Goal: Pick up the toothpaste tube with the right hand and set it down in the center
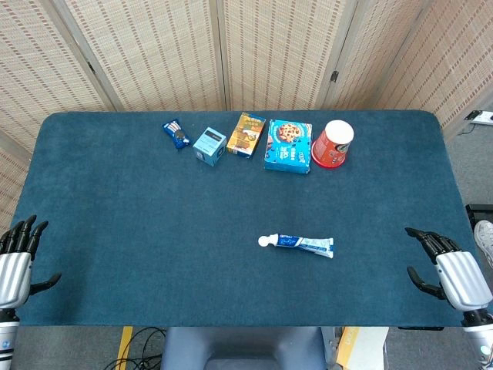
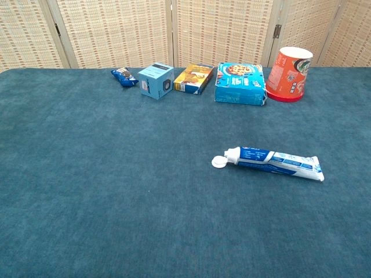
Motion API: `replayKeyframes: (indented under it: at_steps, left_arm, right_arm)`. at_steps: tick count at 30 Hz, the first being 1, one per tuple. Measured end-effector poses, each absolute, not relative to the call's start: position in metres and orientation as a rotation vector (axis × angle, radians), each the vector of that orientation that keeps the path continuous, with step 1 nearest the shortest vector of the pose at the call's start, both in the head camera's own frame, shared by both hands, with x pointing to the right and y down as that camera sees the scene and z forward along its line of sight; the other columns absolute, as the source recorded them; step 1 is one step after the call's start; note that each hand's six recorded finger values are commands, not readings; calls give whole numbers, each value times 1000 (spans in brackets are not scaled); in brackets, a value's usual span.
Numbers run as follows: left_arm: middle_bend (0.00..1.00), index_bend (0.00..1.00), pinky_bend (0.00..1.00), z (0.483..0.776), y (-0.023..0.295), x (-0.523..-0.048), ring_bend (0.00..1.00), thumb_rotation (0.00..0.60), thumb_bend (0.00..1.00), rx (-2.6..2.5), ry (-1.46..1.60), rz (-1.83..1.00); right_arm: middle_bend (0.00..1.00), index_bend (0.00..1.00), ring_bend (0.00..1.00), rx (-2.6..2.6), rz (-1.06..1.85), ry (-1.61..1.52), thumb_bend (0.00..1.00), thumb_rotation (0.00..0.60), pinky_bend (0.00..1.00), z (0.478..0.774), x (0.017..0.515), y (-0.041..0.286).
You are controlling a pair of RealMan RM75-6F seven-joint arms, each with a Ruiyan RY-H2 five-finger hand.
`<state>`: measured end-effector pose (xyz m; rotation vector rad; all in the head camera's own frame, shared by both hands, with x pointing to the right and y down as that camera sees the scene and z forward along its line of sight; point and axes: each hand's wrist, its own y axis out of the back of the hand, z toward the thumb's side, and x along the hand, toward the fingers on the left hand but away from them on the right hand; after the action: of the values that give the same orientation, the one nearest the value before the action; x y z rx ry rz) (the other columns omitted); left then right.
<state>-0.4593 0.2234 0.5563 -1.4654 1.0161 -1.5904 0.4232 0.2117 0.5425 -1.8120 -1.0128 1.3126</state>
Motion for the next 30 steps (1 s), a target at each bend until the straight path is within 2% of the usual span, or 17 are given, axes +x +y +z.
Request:
replayKeyframes:
  at_steps: [13,19,25,30]
  left_arm:
    - [60,123,136,555,221,-459,60,600,93,-1460,1027,-1577]
    - [60,126,136,554,222,-461,61,600,93,-1460,1033,-1587]
    - [60,127,136,555,222,-460,61,600,93,-1472,1030,-1581]
    - [60,128,136,555,223,-458,61,600,93,-1479,1025,-1572]
  right_arm:
    - [267,144,214,-1811,1309,-1023,418,600,265,542,423,214]
    - [268,144,214,-1839,1309,-978,409,600,265,551,414,213]
    - [303,146,234,-1874,1281,-933,234,600,280,563,392,202]
    - [325,182,257,-1912,1266,-896,215,600,306,578,369,190]
